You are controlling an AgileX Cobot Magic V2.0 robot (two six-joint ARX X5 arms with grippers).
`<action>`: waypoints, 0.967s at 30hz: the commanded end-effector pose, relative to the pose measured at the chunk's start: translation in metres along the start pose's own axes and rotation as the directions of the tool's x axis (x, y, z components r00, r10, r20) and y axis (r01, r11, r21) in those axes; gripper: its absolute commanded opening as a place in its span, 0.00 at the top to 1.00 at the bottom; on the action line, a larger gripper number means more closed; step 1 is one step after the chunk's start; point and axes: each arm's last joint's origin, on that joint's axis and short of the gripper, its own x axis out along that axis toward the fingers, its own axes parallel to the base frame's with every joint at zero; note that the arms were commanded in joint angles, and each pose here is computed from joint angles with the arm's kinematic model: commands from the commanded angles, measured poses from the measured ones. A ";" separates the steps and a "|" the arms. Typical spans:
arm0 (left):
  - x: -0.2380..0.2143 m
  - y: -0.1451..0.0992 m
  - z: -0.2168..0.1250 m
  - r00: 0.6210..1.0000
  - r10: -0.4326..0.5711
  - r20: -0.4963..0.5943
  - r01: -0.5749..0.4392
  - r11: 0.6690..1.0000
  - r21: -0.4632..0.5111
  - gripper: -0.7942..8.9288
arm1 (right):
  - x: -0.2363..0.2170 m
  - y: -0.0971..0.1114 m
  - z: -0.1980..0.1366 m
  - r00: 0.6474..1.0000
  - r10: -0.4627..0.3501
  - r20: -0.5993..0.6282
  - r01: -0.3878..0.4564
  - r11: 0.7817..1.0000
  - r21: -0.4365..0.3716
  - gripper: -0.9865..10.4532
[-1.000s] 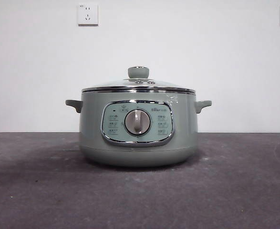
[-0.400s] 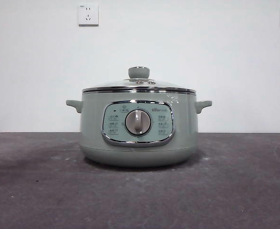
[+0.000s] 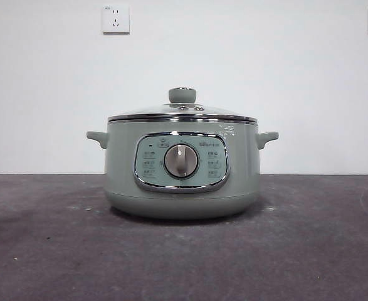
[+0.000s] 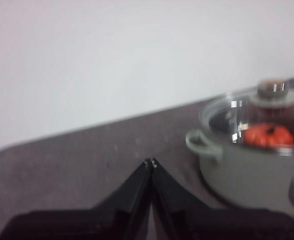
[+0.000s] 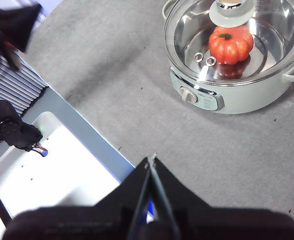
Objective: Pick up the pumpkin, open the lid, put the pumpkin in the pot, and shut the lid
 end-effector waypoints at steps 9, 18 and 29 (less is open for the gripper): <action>0.001 -0.007 -0.064 0.997 0.050 -0.061 -0.051 0.998 -0.025 0.92 | -0.001 0.000 -0.002 1.000 -0.002 -0.010 0.002 1.000 0.012 0.91; 0.004 -0.010 -0.088 0.993 0.036 -0.114 -0.045 0.996 -0.076 0.92 | -0.001 0.000 -0.002 1.000 -0.002 -0.010 0.002 1.000 0.012 0.91; 0.004 -0.012 -0.094 0.988 0.000 -0.156 -0.015 0.995 -0.097 0.92 | -0.001 0.000 -0.002 1.000 -0.002 -0.010 0.002 1.000 0.012 0.91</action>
